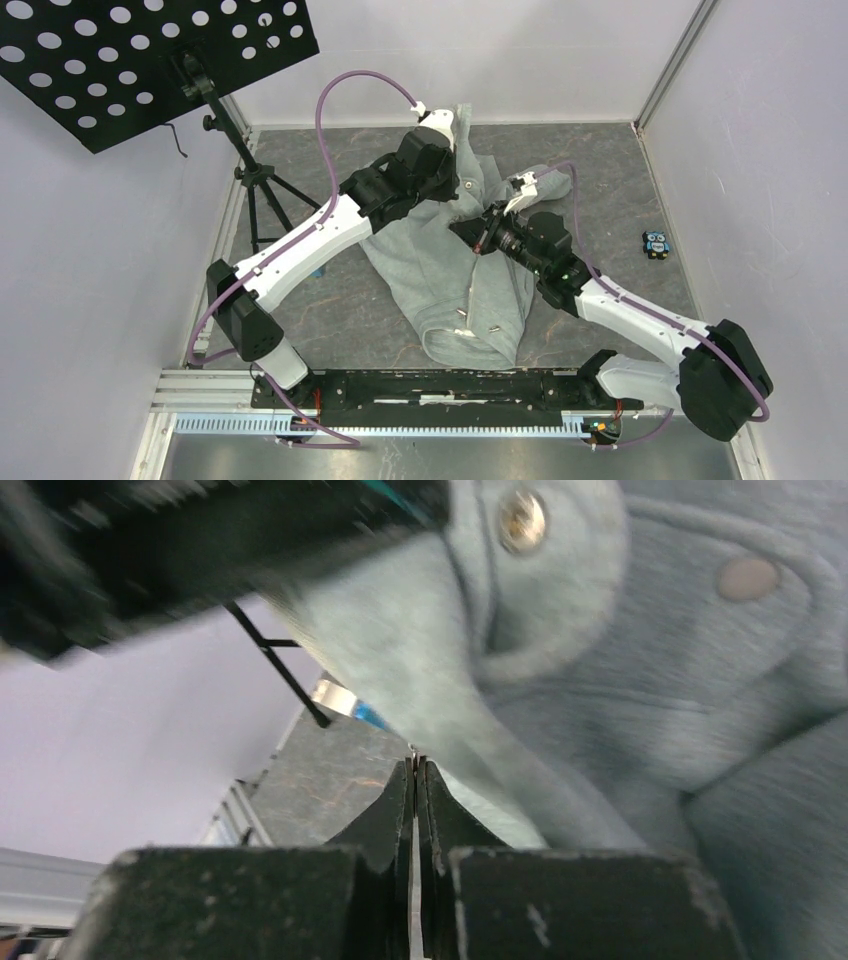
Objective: Zip up the jacket
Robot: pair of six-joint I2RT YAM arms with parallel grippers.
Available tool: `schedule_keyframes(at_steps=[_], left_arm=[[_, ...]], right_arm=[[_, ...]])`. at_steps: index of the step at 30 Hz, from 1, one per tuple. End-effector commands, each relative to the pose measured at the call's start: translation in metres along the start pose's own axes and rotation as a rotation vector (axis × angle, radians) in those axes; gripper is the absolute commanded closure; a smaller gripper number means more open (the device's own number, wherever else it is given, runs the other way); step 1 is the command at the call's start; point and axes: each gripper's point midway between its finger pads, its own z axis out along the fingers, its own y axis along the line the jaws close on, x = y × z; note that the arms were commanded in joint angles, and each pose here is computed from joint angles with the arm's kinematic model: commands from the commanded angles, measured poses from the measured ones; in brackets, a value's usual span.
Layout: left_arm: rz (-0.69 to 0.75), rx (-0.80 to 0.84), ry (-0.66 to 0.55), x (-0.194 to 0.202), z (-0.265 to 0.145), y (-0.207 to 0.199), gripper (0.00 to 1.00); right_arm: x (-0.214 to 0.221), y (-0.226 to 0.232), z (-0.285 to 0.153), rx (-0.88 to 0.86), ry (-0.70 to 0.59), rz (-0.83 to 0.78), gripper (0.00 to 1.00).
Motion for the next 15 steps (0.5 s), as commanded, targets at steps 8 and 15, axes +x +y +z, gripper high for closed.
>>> schedule_keyframes(at_steps=[8, 15], left_arm=[[-0.089, 0.039, -0.226, -0.043, -0.016, -0.002, 0.98], [-0.107, 0.052, -0.213, -0.040, -0.013, -0.006, 0.98]], right_arm=[[-0.085, 0.075, 0.004, -0.140, -0.133, 0.106, 1.00], [-0.086, 0.081, 0.008, -0.187, -0.138, 0.092, 1.00]])
